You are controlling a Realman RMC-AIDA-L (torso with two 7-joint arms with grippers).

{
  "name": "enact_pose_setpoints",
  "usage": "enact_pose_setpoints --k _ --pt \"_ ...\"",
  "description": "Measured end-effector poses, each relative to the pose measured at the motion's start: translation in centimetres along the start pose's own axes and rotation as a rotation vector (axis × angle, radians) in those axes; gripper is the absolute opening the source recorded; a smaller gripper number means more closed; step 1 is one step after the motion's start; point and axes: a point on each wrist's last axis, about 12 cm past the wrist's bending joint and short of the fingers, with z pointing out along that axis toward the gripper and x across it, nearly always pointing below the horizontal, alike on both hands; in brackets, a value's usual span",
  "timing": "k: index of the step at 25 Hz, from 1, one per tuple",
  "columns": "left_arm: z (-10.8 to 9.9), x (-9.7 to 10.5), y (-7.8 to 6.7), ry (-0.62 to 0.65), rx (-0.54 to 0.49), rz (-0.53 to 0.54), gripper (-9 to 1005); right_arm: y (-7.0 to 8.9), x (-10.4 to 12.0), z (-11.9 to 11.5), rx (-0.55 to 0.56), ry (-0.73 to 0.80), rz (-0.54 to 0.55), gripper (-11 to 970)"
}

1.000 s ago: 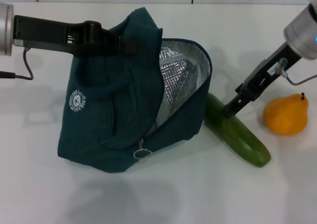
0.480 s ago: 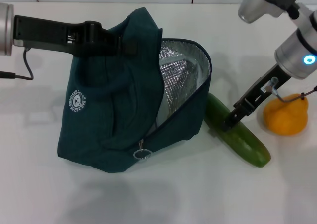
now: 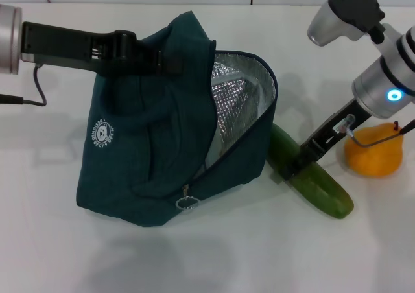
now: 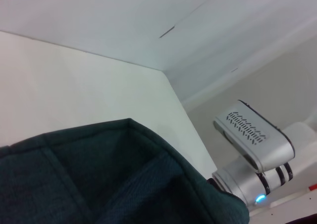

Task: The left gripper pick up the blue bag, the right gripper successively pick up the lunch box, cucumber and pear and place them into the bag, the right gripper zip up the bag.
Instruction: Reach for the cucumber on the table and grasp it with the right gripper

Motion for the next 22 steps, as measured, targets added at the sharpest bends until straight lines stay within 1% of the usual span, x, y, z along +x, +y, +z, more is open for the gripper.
enact_pose_setpoints --k 8,14,20,22 --pt "0.0 -0.02 0.0 0.0 -0.001 0.0 43 -0.1 0.4 0.56 0.012 0.009 -0.004 870" --pt "-0.06 -0.06 0.01 -0.001 -0.003 0.001 43 -0.12 0.26 0.15 0.014 -0.011 -0.01 830" --pt "-0.08 -0.07 0.01 -0.001 -0.003 0.001 43 -0.13 0.35 0.09 0.013 -0.011 -0.009 626" --pt "-0.1 -0.07 0.01 -0.001 -0.004 0.001 43 -0.15 0.37 0.07 0.012 -0.012 -0.007 614"
